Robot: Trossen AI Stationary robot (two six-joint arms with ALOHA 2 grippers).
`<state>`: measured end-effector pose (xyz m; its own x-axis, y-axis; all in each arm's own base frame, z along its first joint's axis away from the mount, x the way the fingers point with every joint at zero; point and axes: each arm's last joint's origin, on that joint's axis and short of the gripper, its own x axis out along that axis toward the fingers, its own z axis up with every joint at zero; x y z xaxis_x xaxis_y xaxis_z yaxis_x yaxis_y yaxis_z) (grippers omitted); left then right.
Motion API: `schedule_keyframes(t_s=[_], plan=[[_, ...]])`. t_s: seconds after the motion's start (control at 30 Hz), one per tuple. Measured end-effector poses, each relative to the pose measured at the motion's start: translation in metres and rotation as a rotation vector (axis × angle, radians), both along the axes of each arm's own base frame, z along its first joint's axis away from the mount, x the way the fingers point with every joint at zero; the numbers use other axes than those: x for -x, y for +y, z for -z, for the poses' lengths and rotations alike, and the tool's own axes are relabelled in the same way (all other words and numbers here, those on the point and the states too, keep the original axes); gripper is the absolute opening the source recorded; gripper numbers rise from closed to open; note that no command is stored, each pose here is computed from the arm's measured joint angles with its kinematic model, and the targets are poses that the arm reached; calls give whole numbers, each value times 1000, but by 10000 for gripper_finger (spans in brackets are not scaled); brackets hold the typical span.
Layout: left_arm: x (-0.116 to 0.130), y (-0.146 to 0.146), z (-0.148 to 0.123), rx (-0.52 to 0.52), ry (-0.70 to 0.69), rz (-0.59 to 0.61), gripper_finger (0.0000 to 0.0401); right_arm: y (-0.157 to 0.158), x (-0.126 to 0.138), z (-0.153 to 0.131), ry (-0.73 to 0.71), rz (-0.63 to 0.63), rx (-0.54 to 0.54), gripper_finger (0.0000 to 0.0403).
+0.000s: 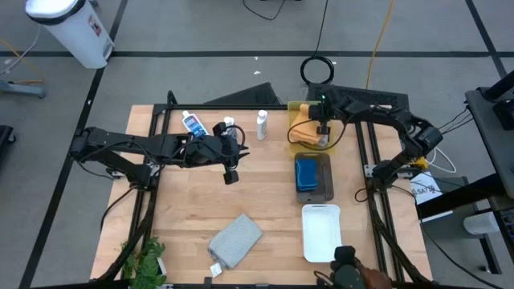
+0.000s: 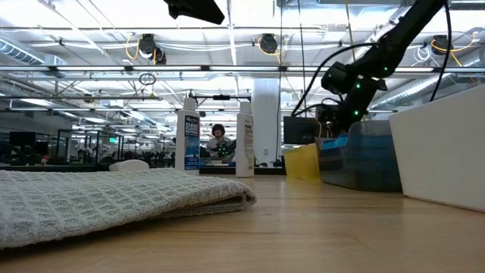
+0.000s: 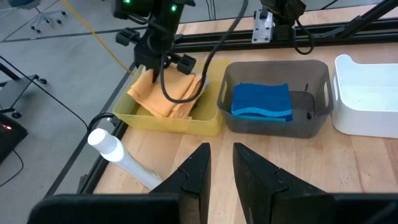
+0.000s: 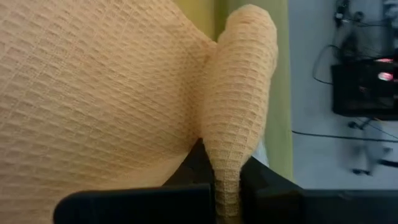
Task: Pick & Place Kitchen Items
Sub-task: Put the orange towel into the yellow bin
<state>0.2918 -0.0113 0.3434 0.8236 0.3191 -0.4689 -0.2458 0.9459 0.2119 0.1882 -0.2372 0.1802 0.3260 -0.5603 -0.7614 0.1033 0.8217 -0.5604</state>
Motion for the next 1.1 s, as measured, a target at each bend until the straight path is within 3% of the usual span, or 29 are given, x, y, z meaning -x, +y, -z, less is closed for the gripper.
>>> schedule_keyframes(t_s=[0.17, 0.33, 0.57, 0.73, 0.9, 1.1], plan=[[0, 0, 0, 0, 0, 0, 72, 1, 2, 4, -12, 60, -1, 23], [0, 0, 0, 0, 0, 0, 72, 6, 1, -9, -75, 93, 19, 99], [0, 0, 0, 0, -1, -1, 72, 19, 6, -51, -319, 193, 85, 205], [0, 0, 0, 0, -1, -1, 72, 32, 12, -73, -472, 224, 42, 240], [0, 0, 0, 0, -5, -1, 72, 43, 14, -68, -509, 253, -144, 210], [-1, 0, -2, 1, -20, -1, 72, 53, 5, -42, -385, 253, -341, 74]])
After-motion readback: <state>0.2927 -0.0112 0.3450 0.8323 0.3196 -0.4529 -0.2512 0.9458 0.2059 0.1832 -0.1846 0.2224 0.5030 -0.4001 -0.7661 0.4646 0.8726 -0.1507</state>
